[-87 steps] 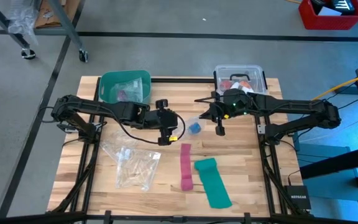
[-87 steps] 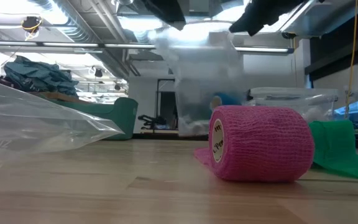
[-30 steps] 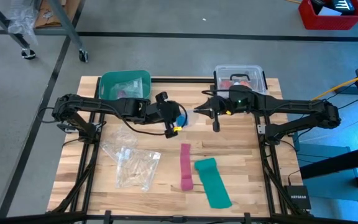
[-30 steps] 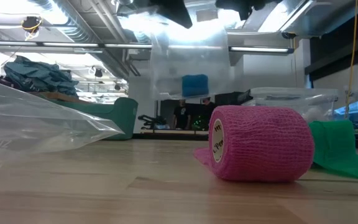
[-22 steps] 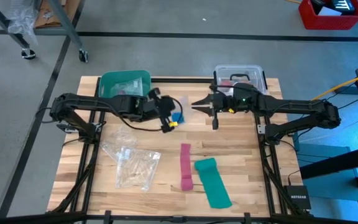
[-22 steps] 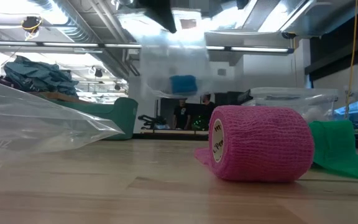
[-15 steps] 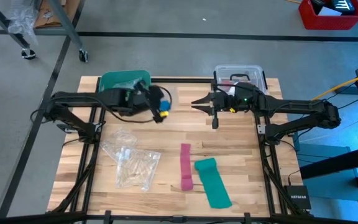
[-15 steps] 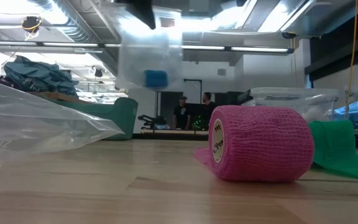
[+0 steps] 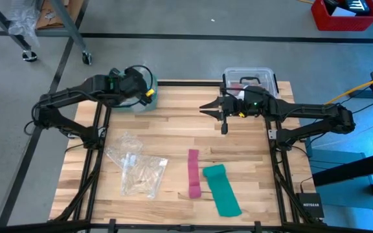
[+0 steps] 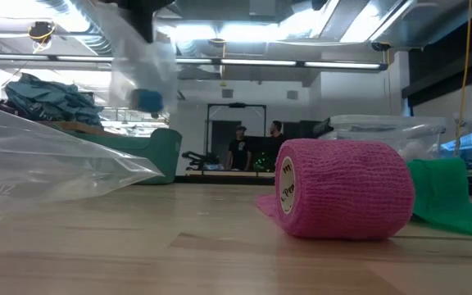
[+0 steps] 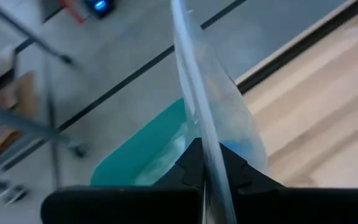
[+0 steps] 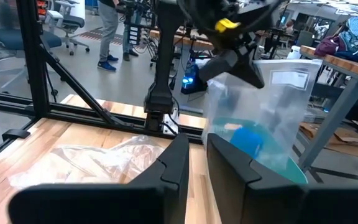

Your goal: Roll bandage

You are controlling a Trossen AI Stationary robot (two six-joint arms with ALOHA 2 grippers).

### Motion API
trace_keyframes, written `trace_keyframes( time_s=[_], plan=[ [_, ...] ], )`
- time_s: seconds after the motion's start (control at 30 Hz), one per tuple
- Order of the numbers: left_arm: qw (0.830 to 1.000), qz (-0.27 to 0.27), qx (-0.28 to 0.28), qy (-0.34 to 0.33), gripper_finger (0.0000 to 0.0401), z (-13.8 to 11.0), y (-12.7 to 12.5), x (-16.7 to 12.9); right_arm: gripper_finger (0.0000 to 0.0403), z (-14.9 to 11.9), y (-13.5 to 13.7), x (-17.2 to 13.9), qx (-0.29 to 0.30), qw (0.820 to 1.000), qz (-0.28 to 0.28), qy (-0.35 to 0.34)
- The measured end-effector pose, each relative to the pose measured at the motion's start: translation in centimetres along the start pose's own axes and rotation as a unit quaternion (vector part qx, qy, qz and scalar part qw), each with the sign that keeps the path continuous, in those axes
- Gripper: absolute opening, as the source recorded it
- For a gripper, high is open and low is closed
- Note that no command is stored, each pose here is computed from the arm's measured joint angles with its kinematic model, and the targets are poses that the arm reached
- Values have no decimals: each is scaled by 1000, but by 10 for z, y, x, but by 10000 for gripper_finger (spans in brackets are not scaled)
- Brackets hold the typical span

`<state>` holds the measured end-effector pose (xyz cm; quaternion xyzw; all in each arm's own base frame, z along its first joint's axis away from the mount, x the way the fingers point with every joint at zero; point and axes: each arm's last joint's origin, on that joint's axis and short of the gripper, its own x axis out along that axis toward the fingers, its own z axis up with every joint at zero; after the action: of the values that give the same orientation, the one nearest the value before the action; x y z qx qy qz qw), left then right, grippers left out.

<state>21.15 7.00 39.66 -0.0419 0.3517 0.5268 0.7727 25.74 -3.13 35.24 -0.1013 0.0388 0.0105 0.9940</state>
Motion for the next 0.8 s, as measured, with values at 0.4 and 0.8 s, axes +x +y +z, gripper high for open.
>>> trace_keyframes(
  time_s=[0.4,0.8],
  plan=[
    [988,120,-1,100,0,-14,53,14,62,-8,4,-1,9,998,50,36],
    [984,146,-88,45,0,-50,102,8,62,-3,4,-5,5,999,42,19]
  ],
)
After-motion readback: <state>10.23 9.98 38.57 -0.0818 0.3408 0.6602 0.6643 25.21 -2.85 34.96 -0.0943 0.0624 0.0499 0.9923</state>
